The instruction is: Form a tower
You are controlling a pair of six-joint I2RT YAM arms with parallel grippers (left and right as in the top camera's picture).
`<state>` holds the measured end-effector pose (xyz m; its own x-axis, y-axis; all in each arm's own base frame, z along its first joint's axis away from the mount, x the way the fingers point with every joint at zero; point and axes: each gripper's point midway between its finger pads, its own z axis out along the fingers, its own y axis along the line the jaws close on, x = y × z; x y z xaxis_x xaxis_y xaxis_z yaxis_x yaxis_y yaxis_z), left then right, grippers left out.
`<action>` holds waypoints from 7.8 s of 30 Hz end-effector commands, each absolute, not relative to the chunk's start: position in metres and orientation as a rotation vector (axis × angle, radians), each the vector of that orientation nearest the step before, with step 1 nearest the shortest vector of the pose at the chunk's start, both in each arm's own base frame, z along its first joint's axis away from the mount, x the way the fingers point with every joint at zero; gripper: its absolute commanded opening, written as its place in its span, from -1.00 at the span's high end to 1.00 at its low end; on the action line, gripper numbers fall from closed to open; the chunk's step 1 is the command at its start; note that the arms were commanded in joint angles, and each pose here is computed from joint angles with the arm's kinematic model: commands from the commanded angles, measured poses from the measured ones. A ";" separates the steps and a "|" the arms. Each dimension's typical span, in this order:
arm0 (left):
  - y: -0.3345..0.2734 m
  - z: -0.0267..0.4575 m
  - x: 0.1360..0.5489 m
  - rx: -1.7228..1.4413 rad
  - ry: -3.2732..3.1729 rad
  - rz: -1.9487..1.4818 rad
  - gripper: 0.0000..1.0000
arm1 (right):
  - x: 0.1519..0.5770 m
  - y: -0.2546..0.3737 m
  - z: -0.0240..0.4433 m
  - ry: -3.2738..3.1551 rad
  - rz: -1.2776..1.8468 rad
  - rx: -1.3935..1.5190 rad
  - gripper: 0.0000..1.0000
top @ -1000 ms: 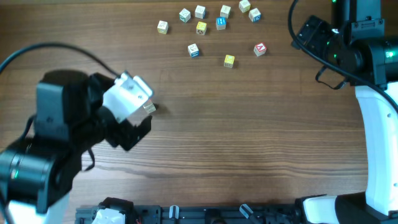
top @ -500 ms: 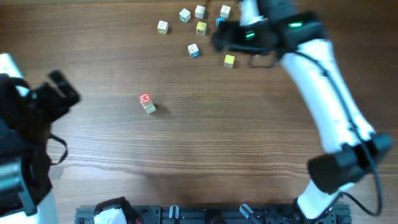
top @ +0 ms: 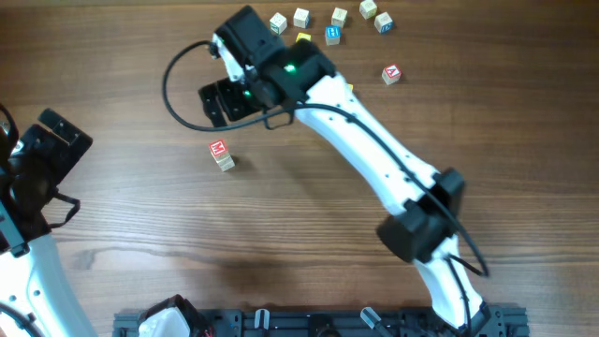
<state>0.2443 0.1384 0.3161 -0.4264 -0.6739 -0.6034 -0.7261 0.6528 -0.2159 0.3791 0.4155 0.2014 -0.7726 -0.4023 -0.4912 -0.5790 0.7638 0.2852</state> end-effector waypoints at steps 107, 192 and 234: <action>0.135 0.315 0.240 -1.096 2.212 0.076 -1.00 | 0.320 0.441 0.031 2.807 0.240 -1.057 -0.68; 0.135 0.315 0.240 -1.096 2.211 0.076 -1.00 | 0.314 0.424 -0.003 2.403 0.124 -1.860 -0.91; 0.135 0.316 0.241 -1.093 2.205 0.076 -1.00 | 0.306 0.434 0.095 2.326 0.458 -1.741 -0.47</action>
